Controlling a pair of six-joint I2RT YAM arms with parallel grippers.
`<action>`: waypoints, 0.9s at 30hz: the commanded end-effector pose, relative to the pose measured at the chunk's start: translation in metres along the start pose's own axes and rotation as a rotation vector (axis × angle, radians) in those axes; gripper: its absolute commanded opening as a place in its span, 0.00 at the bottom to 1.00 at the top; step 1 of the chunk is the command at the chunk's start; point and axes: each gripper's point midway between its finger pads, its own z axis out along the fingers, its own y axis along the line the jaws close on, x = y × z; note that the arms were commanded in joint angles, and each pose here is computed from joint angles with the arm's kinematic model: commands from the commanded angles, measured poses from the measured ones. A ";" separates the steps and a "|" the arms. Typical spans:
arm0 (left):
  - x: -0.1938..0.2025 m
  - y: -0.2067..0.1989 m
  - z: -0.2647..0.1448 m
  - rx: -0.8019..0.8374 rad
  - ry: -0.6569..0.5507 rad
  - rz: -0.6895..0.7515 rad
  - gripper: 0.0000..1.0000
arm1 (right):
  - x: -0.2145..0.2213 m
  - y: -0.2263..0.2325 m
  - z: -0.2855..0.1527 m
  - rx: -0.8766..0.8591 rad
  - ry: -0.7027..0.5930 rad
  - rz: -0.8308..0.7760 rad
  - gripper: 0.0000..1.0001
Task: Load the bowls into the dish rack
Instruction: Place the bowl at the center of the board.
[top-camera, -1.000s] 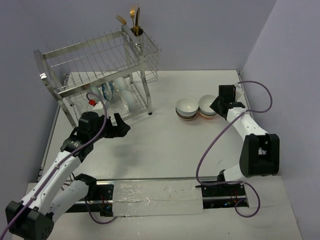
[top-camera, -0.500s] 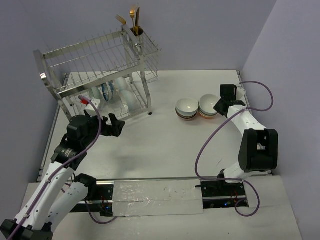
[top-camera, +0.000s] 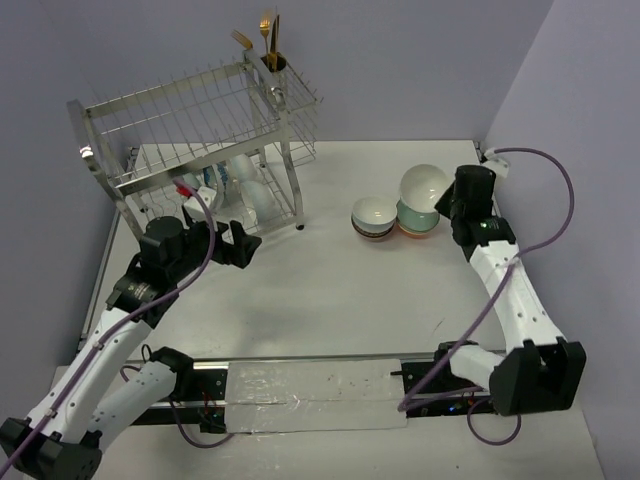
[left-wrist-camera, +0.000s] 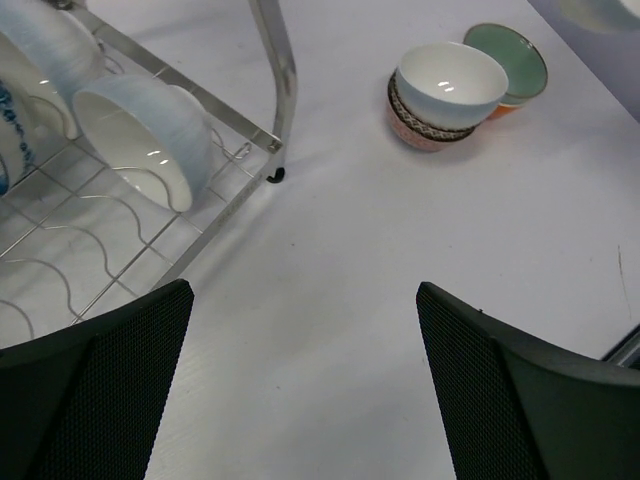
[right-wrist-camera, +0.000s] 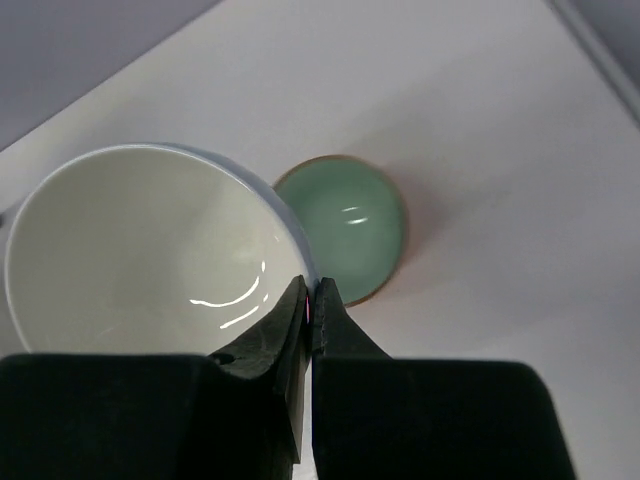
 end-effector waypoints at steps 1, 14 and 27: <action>-0.025 -0.027 0.000 0.104 -0.054 0.086 0.99 | 0.001 0.075 -0.048 -0.299 -0.039 -0.134 0.00; 0.025 -0.086 0.017 0.287 0.082 0.212 0.99 | 0.203 0.176 -0.105 -0.769 0.322 -0.590 0.00; 0.129 -0.130 0.033 0.337 0.354 0.296 0.99 | 0.282 0.191 -0.100 -0.825 0.425 -0.791 0.00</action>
